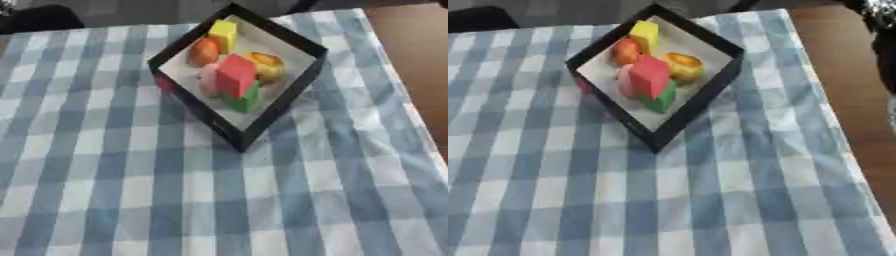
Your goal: Pick up objects on the table and place them in the box.
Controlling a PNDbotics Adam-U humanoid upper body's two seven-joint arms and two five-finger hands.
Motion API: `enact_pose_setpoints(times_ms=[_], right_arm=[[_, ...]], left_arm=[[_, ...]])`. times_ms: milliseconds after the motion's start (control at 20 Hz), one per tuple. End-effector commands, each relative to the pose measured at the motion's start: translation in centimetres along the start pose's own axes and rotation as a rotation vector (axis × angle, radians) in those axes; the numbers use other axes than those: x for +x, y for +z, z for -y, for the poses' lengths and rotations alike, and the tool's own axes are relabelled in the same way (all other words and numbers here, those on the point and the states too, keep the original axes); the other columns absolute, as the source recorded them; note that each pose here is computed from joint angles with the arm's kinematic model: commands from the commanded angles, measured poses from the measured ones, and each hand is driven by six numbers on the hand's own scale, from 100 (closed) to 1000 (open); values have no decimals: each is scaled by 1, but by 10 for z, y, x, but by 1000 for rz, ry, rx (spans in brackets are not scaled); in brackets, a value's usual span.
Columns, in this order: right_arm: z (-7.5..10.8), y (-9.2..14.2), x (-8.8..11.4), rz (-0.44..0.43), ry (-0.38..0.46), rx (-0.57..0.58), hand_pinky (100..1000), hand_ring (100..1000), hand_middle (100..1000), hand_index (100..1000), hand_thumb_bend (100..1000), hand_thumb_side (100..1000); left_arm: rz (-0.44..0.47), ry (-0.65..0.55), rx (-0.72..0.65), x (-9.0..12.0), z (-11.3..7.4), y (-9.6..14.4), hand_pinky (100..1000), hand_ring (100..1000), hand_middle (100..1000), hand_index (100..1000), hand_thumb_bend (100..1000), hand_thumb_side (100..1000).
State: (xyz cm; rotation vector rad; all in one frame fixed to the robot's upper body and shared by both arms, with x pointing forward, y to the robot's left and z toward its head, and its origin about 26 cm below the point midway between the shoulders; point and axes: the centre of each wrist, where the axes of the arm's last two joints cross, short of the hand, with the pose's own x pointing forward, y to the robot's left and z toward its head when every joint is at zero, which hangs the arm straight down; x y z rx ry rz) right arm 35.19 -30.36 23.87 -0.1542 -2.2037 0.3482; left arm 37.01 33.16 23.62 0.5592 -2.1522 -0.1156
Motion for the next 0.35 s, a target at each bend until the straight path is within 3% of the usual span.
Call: enact_pose_setpoints(times_ms=[50,350], right_arm=[[5,-5,3,0,-20,-7,938,785,800,779,100,734],[2,-7,-3,-26,-74,10,943,787,804,784,100,778]], left_arm=[[5,76,76,0,-5,5,689,685,673,832,421,554],[-30,151,122,-17,4,26,691,692,692,850,457,580]])
